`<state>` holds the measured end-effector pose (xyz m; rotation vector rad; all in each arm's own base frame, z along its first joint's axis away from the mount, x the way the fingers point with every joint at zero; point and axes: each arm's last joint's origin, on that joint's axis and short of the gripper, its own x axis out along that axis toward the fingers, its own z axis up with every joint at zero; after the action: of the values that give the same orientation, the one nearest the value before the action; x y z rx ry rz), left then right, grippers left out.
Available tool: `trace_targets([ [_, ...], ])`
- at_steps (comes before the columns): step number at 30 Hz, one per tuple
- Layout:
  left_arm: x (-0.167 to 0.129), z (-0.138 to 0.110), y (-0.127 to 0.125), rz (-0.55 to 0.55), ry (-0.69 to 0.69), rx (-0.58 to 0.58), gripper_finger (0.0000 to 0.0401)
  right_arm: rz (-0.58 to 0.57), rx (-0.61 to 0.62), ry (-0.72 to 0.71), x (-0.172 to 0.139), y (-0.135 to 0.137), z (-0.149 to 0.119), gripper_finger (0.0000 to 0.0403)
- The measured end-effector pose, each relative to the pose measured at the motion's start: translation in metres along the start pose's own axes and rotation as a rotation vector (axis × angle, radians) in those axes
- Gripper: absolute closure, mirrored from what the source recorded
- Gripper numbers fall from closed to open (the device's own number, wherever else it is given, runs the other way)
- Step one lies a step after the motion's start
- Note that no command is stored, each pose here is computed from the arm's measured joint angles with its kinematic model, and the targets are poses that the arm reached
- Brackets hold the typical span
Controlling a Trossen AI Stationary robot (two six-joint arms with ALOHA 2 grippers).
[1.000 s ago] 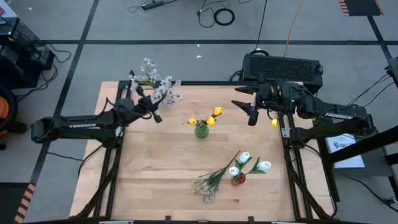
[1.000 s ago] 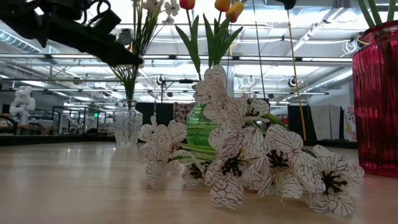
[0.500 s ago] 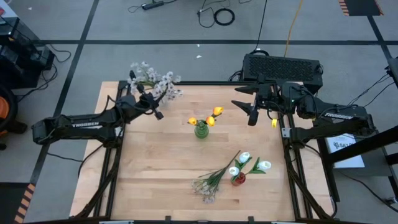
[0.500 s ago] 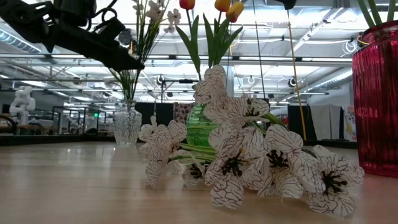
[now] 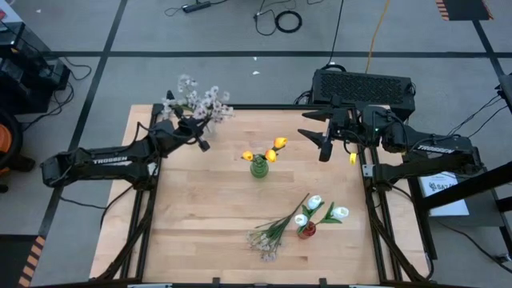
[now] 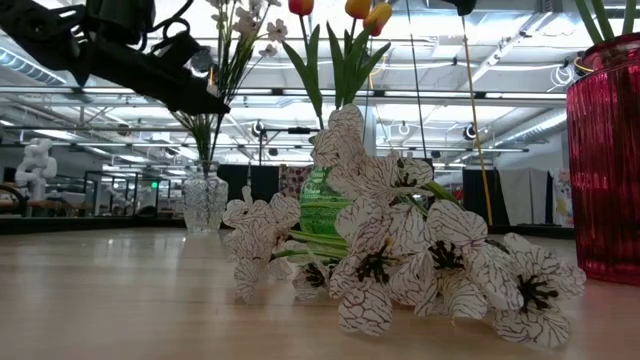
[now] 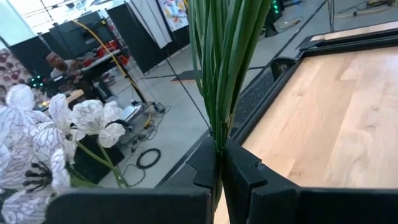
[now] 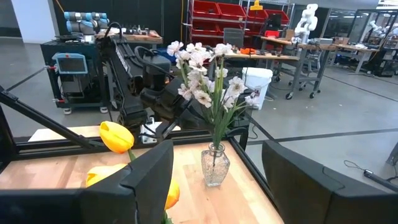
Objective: Sort flowers into vase by color
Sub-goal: Put the top white flowers into the transparent vase
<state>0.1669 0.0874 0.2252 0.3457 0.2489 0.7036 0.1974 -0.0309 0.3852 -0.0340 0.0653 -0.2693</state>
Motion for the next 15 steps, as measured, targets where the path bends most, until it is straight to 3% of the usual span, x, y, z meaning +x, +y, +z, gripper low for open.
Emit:
trace_targets([
  [15, -0.003, -0.023, 0.005, 0.048, -0.054, -0.075, 0.0384, 0.0, 0.0, 0.0, 0.0, 0.0, 0.0, 0.0165],
])
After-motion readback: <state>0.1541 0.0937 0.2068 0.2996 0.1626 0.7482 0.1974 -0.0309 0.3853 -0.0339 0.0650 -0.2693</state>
